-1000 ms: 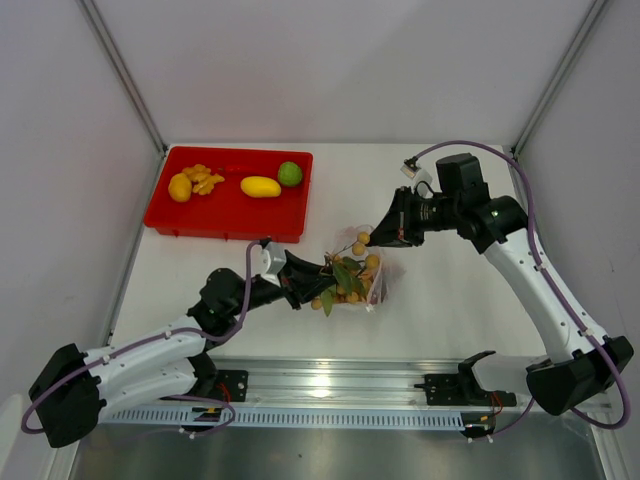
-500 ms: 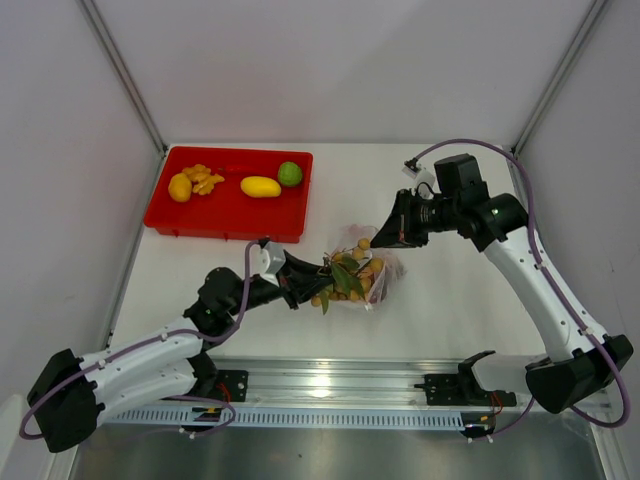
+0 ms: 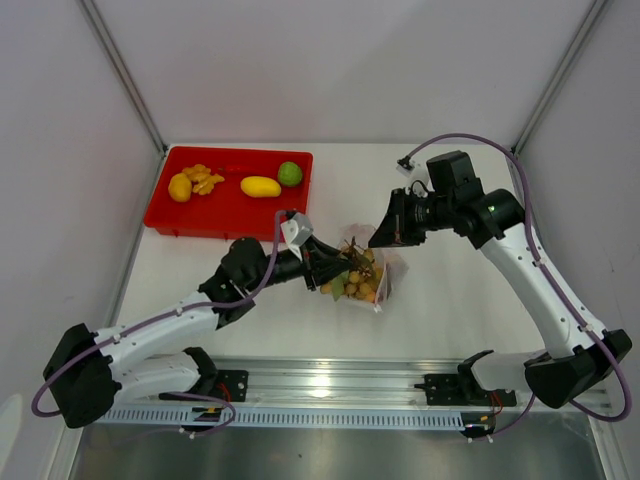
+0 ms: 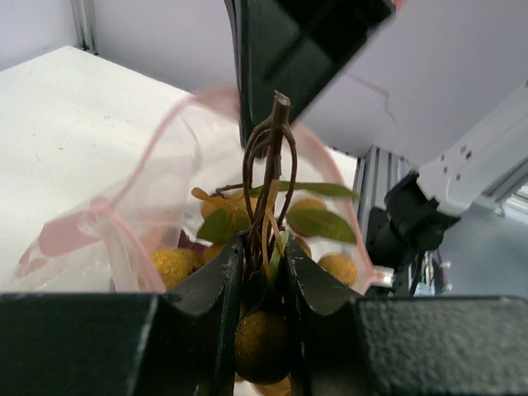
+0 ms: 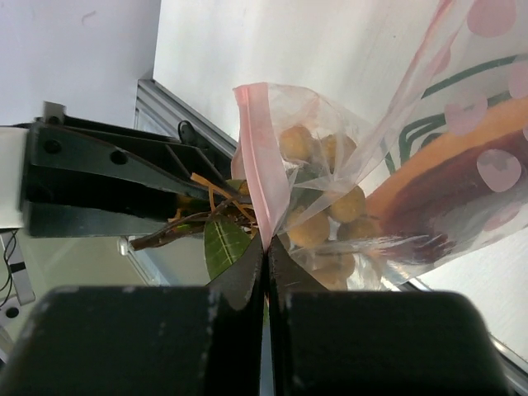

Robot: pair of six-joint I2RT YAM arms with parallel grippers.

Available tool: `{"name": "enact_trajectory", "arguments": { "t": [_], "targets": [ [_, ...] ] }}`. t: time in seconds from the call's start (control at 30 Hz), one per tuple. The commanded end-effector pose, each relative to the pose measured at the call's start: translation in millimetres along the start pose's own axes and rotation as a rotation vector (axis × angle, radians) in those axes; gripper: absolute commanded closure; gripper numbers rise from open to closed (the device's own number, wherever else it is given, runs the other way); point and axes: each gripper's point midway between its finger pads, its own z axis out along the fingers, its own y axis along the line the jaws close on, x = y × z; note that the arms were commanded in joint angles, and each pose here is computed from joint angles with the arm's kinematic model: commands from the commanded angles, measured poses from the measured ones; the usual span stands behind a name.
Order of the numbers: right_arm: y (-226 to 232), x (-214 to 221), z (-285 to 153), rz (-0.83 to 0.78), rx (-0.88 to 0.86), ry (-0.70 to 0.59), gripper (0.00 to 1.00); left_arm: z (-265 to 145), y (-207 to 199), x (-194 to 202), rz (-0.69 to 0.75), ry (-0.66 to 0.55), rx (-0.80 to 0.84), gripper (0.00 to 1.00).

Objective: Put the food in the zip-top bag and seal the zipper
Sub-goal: Place the fake fruit in the zipper food storage bag.

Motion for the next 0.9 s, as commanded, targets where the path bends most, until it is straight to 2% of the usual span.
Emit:
{"name": "enact_trajectory", "arguments": {
  "t": [0.0, 0.13, 0.2, 0.3, 0.43, 0.5, 0.53, 0.57, 0.6, 0.67, 0.87],
  "targets": [
    [12, -8, -6, -0.042, -0.017, -0.034, 1.00, 14, -6, -35, -0.070, -0.009, -0.025, 1.00],
    [13, -5, -4, -0.043, -0.019, -0.028, 1.00, 27, 8, -53, -0.204, 0.027, -0.170, 0.99],
    [14, -5, -4, -0.043, -0.021, -0.031, 1.00, 27, 19, -43, -0.289, 0.090, -0.263, 0.99],
    [20, -5, -5, -0.031, -0.043, -0.037, 1.00, 33, 28, -35, -0.365, 0.100, -0.341, 0.99],
    [28, -4, -2, 0.020, -0.107, -0.040, 1.00, 41, 35, -16, -0.366, 0.060, -0.426, 0.99],
    [32, -2, -4, 0.059, -0.138, -0.041, 1.00, 39, 35, 10, -0.354, 0.052, -0.447, 0.99],
    [32, -2, -2, 0.068, -0.153, -0.041, 1.00, 45, 31, -4, -0.352, -0.026, -0.415, 0.99],
    [33, -2, -4, 0.073, -0.160, -0.046, 1.00, 45, 27, -4, -0.347, -0.054, -0.408, 0.99],
    [34, -2, -5, 0.081, -0.164, -0.049, 1.00, 41, 29, 13, -0.334, -0.042, -0.417, 0.99],
    [33, -5, -9, 0.088, -0.166, -0.060, 1.00, 41, 30, 8, -0.322, -0.093, -0.438, 0.99],
    [33, -12, -17, 0.112, -0.189, -0.086, 1.00, 38, 30, 29, -0.265, -0.098, -0.498, 0.99]
  ]
}}
